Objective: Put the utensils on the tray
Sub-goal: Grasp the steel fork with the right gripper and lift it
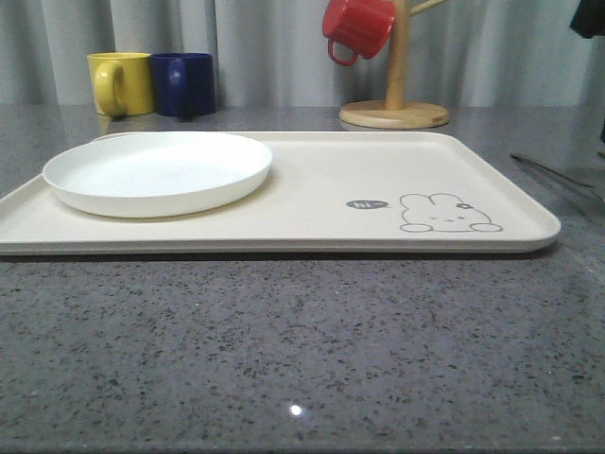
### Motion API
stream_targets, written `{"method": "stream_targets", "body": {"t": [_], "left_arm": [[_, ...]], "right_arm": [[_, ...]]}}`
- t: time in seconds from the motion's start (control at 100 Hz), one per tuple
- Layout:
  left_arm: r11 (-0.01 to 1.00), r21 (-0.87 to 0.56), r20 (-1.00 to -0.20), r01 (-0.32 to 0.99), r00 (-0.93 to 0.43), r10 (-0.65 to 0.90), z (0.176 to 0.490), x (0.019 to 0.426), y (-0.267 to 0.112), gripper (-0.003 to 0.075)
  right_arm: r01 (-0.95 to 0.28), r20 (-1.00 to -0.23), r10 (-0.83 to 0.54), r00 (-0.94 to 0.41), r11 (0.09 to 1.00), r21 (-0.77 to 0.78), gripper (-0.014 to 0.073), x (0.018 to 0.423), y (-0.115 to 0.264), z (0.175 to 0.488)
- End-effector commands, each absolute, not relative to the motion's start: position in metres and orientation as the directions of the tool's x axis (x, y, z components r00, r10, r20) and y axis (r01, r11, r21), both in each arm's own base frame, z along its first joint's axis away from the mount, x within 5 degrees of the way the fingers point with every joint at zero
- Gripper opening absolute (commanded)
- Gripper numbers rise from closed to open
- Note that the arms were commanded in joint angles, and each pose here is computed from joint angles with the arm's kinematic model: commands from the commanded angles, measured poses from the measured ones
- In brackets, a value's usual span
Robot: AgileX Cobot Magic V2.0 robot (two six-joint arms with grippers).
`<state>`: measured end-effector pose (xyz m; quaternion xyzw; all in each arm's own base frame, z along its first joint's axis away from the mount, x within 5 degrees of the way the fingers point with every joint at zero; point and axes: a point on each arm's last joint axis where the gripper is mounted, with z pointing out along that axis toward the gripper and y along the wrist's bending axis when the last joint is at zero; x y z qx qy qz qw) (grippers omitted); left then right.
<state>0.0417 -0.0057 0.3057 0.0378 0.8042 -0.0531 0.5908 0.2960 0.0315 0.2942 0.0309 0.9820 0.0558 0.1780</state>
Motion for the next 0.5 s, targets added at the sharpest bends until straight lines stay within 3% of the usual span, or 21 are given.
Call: {"method": "stream_targets", "body": {"t": [0.0,0.31,0.38,0.49], "left_arm": [[0.989,-0.057,-0.975,0.136,-0.221,-0.026,0.319,0.043,-0.007,-0.0019],[0.989,-0.057,-0.975,0.136,-0.221,-0.026,0.319,0.043,-0.007,-0.0019],[0.989,-0.057,-0.975,0.136,-0.221,-0.026,0.319,0.043,-0.007,-0.0019],[0.989,-0.057,-0.975,0.136,-0.221,-0.026,0.319,0.043,-0.007,-0.0019]], "right_arm": [[0.021,-0.373,0.068,-0.925,0.991,0.129,0.0391,0.309,0.036,0.307],[0.016,-0.300,0.052,-0.953,0.993,0.119,0.0383,0.351,0.045,0.277],[0.017,-0.291,0.051,-0.955,0.993,0.118,0.0328,0.355,0.045,0.273],[0.020,-0.288,0.053,-0.956,0.993,0.119,0.0139,0.356,0.045,0.272]]}}
